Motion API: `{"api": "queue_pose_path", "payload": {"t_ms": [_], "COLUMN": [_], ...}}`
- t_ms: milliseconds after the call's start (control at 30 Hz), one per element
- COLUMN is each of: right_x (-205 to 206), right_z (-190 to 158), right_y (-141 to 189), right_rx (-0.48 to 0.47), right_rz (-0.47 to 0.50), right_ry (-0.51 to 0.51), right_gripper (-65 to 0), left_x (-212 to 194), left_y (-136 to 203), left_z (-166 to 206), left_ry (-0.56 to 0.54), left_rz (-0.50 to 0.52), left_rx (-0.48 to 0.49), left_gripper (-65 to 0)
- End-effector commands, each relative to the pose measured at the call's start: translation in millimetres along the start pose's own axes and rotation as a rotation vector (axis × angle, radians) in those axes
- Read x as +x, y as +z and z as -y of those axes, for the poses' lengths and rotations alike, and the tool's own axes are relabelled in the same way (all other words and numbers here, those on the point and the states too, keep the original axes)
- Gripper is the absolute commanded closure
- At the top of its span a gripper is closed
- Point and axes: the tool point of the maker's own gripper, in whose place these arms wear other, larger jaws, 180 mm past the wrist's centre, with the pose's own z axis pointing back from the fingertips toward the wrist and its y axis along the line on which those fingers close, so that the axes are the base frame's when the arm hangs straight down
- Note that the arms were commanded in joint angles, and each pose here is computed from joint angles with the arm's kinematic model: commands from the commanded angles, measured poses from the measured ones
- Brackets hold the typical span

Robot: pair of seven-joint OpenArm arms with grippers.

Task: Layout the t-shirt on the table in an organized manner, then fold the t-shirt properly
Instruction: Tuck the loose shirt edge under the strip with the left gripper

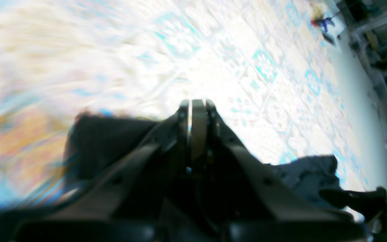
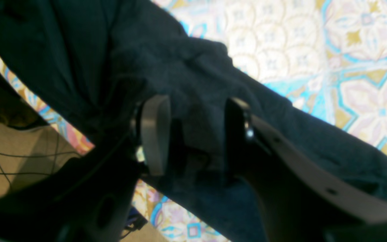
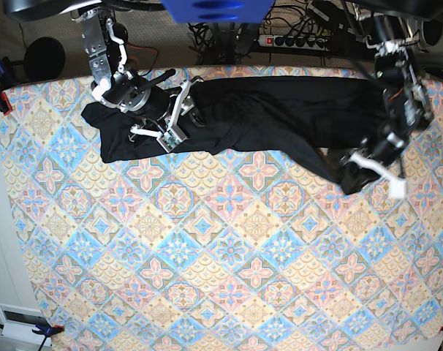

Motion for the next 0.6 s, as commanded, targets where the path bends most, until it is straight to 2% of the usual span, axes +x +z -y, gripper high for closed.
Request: {"api": "queue_pose_path", "payload": {"t_ms": [0,200,567], "right_x": [10,9,9], "right_z": [-2,-3,-4], "right_y": [3,3,2], "right_rx": [0.01,0.013,0.015], "right_rz": [0.039,0.037,0.037], "right_ry": [0.007,0.008,0.008], "right_gripper": [-25.3,-25.3,-25.3], "left_x": [10,5,13], "left_y": [11,53,71], "left_z": [-5,-50,-73], "left_ry": [-0.014,0.017,-0.012], "left_rz": [0.036,0.053,0.071], "left_rx": [0.018,0.168,0.269], "left_gripper": [0.0,0.0,0.0]}}
